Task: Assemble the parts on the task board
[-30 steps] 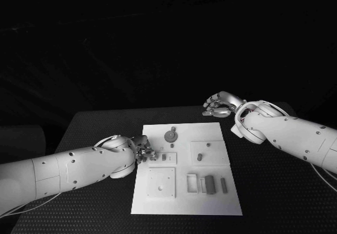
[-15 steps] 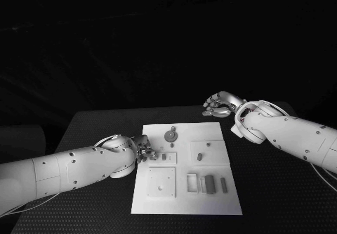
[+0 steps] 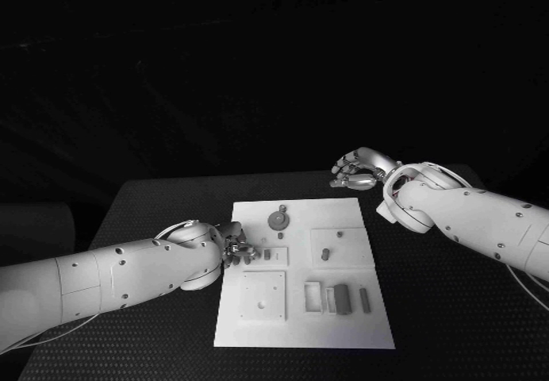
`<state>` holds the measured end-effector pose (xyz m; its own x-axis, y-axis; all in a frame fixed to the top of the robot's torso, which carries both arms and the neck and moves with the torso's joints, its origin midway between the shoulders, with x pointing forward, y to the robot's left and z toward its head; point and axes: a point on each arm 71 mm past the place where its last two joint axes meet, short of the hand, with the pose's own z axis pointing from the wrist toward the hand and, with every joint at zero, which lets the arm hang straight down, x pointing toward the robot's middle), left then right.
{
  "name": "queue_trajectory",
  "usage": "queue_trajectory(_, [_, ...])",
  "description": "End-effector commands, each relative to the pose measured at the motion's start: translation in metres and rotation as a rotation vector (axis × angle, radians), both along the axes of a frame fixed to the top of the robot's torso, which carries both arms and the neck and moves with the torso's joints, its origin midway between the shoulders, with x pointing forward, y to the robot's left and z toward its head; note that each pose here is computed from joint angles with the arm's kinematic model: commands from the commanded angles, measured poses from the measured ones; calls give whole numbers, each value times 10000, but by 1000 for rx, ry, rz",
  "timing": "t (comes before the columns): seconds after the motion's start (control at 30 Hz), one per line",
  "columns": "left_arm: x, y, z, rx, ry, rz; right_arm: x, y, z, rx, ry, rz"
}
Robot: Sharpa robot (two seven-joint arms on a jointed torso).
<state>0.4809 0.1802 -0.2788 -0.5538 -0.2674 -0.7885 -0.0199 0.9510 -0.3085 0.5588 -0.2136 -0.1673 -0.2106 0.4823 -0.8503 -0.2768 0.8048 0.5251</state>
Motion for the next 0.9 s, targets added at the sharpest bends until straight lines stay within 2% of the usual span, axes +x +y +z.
queue_trajectory(0.03, [-13, -17, -17, 0, 24, -5, -5, 19, -4, -2, 3, 17])
queue_trajectory(0.27, [-4, -4, -18, 0, 21, 0, -4, 21, -4, -2, 4, 17])
queue_trajectory(0.67, [28, 78, -6, -4, -5, 33, -3, 17, -7, -1, 3, 16])
queue_trajectory(0.9, [34, 71, 5, -25, -17, 43, -4, 12, -15, -2, 4, 15])
